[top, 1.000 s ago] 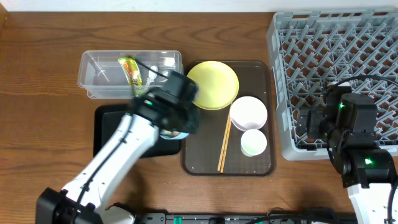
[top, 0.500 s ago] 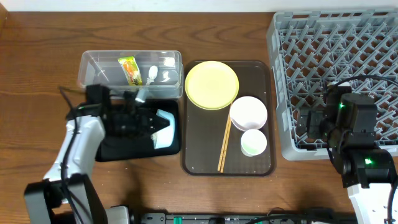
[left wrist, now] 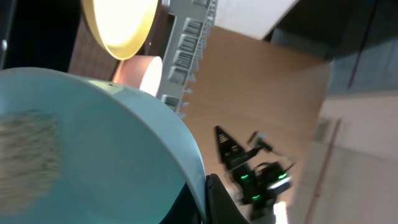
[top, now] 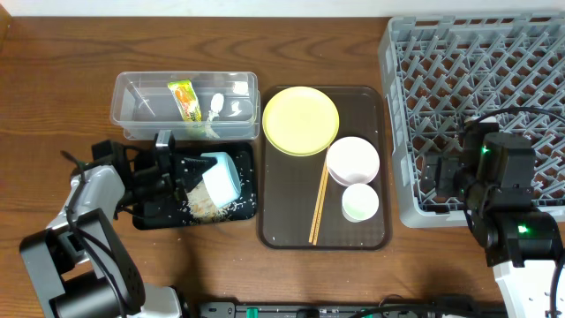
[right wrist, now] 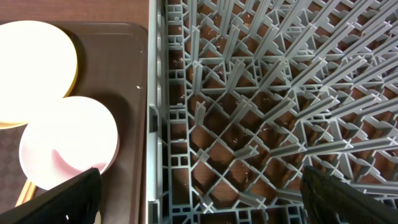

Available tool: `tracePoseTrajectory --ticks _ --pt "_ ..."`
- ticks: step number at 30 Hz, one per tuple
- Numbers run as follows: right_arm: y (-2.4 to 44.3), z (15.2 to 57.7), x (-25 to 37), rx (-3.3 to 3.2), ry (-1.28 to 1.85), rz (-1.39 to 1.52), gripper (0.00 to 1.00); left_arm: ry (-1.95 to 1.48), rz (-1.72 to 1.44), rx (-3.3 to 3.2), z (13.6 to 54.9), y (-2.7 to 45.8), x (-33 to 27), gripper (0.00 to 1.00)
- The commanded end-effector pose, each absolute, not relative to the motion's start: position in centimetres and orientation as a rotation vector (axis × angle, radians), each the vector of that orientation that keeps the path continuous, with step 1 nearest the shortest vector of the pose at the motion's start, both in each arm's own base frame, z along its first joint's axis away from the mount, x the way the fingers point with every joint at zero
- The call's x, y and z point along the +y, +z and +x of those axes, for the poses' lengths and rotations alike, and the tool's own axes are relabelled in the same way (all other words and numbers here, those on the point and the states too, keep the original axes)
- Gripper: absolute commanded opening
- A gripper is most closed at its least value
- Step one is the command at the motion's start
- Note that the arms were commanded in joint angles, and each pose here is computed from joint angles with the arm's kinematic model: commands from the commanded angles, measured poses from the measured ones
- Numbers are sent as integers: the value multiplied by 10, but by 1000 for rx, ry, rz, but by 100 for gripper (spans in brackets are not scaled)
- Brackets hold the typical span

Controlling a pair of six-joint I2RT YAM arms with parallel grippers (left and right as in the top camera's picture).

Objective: Sort waste into correct bins and load items into the dishwasher rack
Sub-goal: 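Tip the blue bowl over the black tray to pour out the rice, then return the empty blue bowl to the brown tray with the left gripper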

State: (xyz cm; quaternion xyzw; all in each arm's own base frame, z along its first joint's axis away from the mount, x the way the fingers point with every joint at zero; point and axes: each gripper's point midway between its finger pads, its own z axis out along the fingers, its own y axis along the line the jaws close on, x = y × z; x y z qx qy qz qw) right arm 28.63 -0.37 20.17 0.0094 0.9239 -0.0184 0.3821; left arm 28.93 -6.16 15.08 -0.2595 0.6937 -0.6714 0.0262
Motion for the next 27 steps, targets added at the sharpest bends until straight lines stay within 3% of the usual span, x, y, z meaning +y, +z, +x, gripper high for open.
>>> tracePoseTrajectory --ticks 1,7,18,27 --pt "210 288 -5 2339 -39 43 99 -2227 -1127 2066 291 156 -54 6" --pt "209 288 -5 2341 -39 44 99 -2285 -1365 2013 292 156 -47 6" --pt "209 288 -5 2341 -39 44 99 -2292 -1395 2006 293 156 -46 6" --pt "209 288 -5 2340 -39 44 99 -1881 -663 2217 297 178 -62 6"
